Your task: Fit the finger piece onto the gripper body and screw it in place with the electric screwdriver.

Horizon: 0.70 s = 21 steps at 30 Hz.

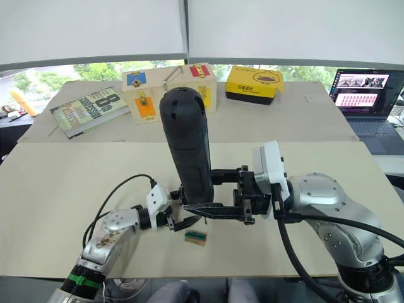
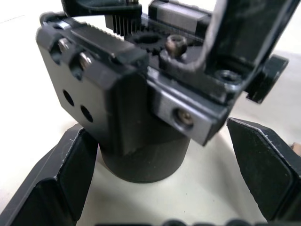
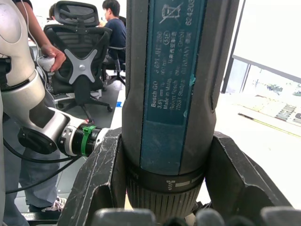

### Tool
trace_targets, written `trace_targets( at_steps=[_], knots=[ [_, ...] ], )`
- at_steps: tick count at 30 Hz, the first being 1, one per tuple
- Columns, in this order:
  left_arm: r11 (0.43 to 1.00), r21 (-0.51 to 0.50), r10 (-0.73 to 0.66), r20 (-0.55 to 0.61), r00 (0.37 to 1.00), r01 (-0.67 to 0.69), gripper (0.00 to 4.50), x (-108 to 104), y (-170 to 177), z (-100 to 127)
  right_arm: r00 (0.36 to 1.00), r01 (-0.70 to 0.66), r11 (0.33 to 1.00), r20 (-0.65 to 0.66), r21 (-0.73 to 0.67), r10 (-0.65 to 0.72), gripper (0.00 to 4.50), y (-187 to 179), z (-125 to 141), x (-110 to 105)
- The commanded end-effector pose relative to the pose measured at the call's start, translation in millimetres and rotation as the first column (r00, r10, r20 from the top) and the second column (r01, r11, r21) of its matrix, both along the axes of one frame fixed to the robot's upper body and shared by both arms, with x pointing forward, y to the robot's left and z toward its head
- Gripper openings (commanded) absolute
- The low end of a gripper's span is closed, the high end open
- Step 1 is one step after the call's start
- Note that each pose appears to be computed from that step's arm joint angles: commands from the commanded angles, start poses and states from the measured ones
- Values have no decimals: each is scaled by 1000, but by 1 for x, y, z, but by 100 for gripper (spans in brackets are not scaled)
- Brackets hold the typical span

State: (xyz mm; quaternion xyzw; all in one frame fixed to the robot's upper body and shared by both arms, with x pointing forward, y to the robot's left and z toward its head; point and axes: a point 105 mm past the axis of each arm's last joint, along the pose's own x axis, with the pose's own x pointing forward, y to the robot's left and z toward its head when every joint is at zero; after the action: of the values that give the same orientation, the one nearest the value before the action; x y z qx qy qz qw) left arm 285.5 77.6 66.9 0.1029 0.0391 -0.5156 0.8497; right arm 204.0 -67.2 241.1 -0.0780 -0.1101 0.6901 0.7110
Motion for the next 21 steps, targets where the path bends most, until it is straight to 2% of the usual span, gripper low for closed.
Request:
trace_targets(
  at_steps=[1, 8, 11, 14, 21],
  knots=[
    [1000, 21, 5, 11, 1000, -5, 448, -3, 0, -5, 998, -12, 999, 68, 33, 10, 191, 0, 12, -5],
    [999, 26, 38, -1, 999, -38, 448, 1, -1, -14, 998, -12, 999, 70, 36, 9, 191, 0, 13, -4],
    [998, 42, 53, -6, 999, -53, 363, 2, 1, -19, 997, -13, 999, 71, 35, 11, 191, 0, 13, -4],
    [997, 52, 58, -12, 998, -58, 227, 2, 3, -22, 997, -17, 999, 74, 36, 15, 191, 1, 15, -4],
    [997, 54, 55, -26, 998, -54, 228, 2, 7, -26, 996, -58, 995, 71, 76, 53, 191, 9, 34, -3]
  ],
)
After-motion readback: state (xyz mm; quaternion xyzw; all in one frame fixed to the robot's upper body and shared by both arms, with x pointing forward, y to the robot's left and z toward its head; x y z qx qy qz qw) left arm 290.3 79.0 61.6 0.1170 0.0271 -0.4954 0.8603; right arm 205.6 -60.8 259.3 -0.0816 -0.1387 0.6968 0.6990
